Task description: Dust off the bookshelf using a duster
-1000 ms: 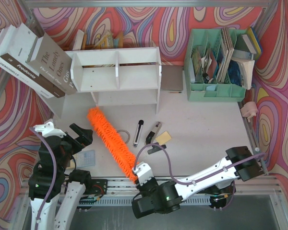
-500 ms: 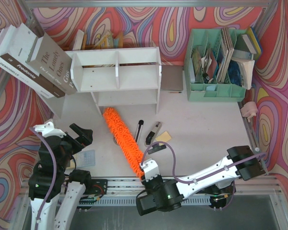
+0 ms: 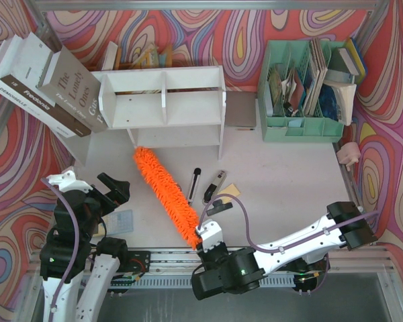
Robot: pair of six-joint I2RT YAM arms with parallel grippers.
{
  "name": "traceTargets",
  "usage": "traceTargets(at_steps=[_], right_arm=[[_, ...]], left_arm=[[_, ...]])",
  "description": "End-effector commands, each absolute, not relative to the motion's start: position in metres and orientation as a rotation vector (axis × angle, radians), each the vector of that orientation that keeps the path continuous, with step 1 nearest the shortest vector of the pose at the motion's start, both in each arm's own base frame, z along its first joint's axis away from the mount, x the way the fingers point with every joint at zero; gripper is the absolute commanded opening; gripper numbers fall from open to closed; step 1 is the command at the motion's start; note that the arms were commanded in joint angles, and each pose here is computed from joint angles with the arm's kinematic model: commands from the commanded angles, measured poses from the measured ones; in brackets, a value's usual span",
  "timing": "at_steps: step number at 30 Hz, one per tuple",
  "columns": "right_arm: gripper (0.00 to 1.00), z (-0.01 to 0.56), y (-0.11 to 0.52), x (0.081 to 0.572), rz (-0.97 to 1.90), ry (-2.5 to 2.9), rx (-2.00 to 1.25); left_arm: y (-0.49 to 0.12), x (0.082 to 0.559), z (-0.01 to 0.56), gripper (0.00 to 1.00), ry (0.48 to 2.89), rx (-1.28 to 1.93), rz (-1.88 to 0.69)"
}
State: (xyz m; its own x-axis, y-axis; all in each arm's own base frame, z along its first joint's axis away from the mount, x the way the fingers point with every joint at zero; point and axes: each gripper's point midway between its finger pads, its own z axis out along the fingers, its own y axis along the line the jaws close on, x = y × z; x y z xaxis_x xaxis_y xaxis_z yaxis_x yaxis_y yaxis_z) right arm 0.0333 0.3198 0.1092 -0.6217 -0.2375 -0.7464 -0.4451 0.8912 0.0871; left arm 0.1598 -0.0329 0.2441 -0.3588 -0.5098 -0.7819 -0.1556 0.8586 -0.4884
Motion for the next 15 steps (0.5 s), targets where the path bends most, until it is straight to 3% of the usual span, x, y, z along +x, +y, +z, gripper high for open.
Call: traceTargets(at_steps=[1, 11, 15], right_arm=[[0.00, 0.121, 0.295, 0.056, 0.273, 2.239, -0.277], [0.00, 0.124, 0.259, 0.072, 0.299, 2.227, 0.051], [0.00, 0.129, 0.277, 0.073, 0.377, 2.189, -0.015]], left_arm=[[-0.033, 0.162, 0.242, 0.98, 1.925, -0.481, -0.398], [-0.033, 0.162, 0.242, 0.98, 1.925, -0.480, -0.398], [-0.033, 0.162, 0.242, 0.98, 1.927, -0.481, -0.397]])
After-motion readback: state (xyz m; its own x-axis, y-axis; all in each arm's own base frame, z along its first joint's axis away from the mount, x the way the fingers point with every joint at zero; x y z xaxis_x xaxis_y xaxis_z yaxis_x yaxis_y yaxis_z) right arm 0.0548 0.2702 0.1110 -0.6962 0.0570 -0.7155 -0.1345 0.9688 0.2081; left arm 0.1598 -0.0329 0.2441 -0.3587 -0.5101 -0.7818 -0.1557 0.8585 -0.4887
